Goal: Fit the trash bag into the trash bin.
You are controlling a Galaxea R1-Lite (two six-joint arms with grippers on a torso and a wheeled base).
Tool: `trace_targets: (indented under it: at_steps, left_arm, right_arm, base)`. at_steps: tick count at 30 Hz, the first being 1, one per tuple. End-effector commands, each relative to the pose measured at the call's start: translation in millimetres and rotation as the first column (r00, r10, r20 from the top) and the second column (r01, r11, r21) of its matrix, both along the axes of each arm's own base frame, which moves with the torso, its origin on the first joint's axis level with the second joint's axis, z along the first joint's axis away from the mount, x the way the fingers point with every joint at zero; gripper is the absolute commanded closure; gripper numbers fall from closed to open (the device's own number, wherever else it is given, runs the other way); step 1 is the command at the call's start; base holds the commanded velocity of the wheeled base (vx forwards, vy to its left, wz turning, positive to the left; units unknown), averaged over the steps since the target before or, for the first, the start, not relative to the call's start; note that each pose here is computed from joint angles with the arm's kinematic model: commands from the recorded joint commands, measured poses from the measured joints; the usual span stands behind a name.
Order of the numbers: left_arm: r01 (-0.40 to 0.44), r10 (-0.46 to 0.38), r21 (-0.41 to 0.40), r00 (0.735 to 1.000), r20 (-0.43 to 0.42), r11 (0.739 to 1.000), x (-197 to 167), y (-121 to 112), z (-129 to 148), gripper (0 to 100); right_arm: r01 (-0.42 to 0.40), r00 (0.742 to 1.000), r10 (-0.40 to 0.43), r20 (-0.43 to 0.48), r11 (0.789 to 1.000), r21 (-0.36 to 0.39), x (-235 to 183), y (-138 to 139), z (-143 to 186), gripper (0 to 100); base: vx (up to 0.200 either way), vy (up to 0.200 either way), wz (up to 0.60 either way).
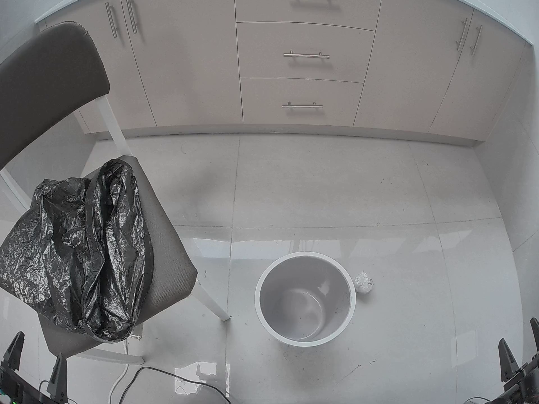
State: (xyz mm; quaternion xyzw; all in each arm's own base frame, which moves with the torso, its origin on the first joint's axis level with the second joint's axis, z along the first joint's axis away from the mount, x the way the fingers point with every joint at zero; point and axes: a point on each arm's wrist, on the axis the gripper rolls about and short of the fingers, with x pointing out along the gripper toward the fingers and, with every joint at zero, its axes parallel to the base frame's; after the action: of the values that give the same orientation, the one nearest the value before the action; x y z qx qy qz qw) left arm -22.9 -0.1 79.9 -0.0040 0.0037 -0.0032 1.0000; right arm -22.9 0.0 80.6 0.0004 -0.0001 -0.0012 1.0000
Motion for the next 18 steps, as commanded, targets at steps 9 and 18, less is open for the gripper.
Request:
trace_targets:
  at_steps: [9, 18]
  left_arm:
    - [-0.012, 0.025, -0.09, 0.989, 0.149, 0.996, -23, -1, 102, 0]
    - [-0.105, 0.094, -0.092, 0.988, -0.12, 0.99, 26, 0, 144, 0]
  right_arm:
    - [-0.003, 0.963, -0.016, 0.268, 0.998, 0.068, -3, 0, 184, 0]
    - [-0.033, 0.99, -0.002, 0.141, 0.968, 0.247, 96, 0, 202, 0]
  base:
    - [0.0, 0.0, 0.0]
    - [0.0, 0.0, 0.0]
